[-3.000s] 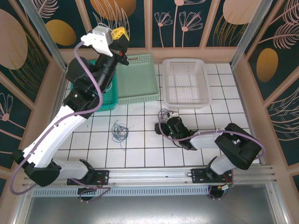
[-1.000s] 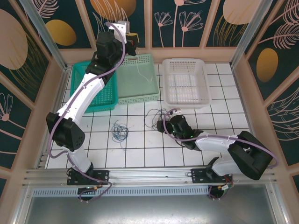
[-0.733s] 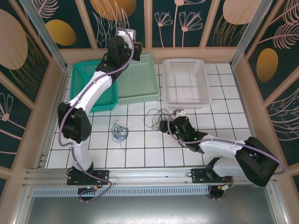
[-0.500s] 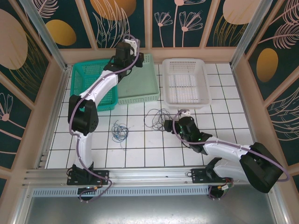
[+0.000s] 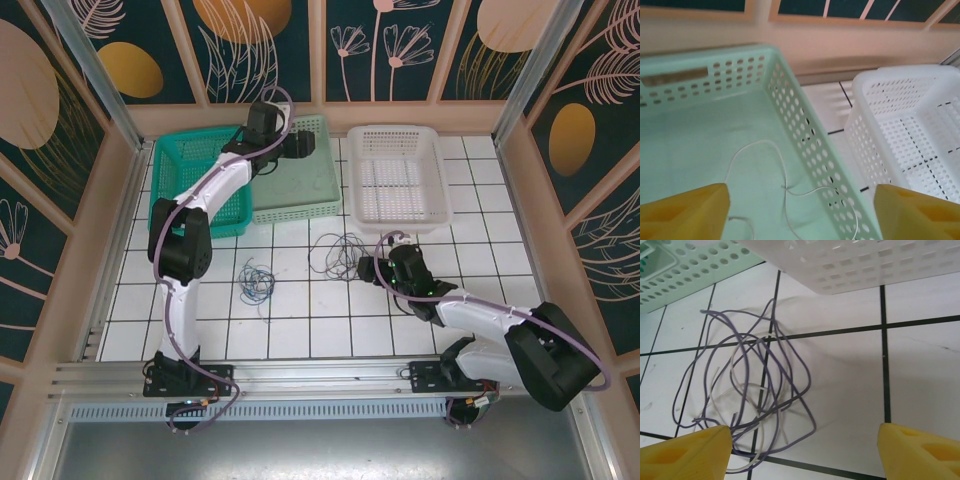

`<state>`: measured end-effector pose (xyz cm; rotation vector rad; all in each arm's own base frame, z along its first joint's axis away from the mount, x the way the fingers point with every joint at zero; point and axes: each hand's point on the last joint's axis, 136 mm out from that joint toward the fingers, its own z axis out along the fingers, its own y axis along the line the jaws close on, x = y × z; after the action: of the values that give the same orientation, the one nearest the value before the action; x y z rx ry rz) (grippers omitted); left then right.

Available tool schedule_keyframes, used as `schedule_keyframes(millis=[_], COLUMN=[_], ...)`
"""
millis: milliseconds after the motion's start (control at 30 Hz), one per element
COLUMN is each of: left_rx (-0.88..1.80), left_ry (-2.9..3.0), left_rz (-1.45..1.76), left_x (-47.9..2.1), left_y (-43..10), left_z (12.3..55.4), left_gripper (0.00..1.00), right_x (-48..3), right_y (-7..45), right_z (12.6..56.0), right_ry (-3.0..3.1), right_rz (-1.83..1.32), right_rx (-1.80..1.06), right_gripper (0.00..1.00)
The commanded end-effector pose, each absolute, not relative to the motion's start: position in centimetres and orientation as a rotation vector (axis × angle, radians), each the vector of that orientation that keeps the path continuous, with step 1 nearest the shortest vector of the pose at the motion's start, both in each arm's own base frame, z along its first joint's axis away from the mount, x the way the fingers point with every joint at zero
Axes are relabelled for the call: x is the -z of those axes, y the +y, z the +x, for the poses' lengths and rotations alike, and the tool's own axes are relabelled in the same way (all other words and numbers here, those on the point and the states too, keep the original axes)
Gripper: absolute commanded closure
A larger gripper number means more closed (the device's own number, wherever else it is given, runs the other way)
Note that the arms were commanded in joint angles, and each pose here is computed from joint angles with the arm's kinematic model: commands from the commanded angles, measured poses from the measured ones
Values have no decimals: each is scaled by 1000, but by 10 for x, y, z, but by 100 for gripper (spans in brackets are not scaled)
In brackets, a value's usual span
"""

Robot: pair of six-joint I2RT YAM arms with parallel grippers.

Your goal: Untangle the cables

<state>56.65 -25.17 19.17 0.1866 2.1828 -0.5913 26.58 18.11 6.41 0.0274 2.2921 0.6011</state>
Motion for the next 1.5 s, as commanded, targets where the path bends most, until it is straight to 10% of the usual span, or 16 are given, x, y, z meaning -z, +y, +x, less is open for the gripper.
schedule_keyframes(millis=[0, 867, 1467], left_rx=[606, 658, 666], left_ry=[2159, 2017, 2059], left_rz=[189, 161, 175], left_x=[-221, -219, -198], left_y=[-245, -224, -222], left_z=[546, 387, 373], left_gripper=[19, 16, 17], right_x=[-84, -77, -133], right_y=[194, 215, 220], right_z=[271, 314, 299], right_ry=[2245, 2353, 2181], right_rz=[-19, -188, -278], right_rx=[-674, -625, -575], right_gripper=[24, 45, 97])
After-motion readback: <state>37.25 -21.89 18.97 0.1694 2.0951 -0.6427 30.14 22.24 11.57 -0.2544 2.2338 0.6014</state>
